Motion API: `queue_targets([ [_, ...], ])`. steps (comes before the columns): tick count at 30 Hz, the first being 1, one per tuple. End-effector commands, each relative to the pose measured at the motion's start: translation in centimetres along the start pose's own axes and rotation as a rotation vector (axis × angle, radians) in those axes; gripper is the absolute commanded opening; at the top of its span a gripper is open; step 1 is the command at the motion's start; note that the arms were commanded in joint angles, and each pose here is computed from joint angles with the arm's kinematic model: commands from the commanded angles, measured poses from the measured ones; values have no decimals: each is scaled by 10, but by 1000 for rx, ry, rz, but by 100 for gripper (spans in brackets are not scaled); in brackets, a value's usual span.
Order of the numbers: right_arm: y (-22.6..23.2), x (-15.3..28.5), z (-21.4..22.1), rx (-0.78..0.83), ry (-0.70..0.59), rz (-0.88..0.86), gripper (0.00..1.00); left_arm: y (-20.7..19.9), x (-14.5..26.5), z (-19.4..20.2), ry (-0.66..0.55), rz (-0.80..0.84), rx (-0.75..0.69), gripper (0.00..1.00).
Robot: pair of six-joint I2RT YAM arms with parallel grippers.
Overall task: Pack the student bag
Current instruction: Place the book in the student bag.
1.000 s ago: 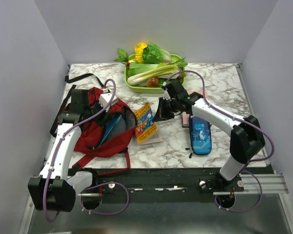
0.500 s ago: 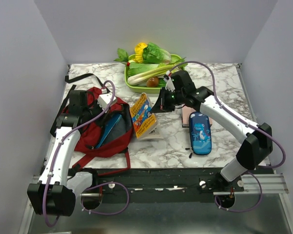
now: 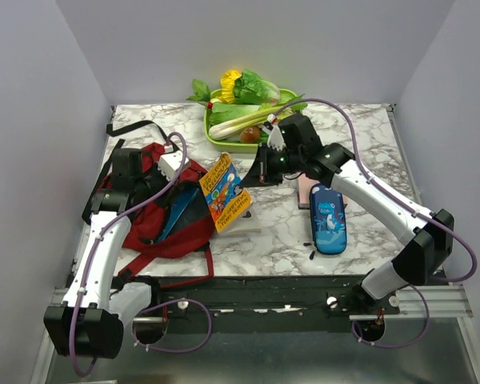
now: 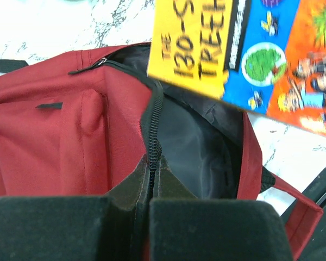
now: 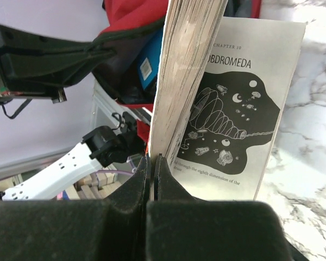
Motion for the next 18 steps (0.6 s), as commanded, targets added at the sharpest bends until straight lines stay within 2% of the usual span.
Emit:
queue_targets([
  [1,31,-7,10,1,57,-116,1,9,4,-25,-69,-51,12,0],
  [5,31,-17,18,-27,75,-140,1,7,8,-39,-109,-26,34,0],
  [13,37,-42,15,-53,87,-177,1,-8,13,-35,-122,32,49,0],
  [18,30,-79,1,-116,54,-142,1,-17,18,-39,-142,72,58,0],
])
Point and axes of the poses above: each gripper's point midway between its finger pads, its own x axis back along the fingers, its own y axis along the line the jaws close on, z = x × y, the point moved 6 cm from there along x, back along the fingers, and after that the axes turned 2 degrees about x, right-handed, at the moved point
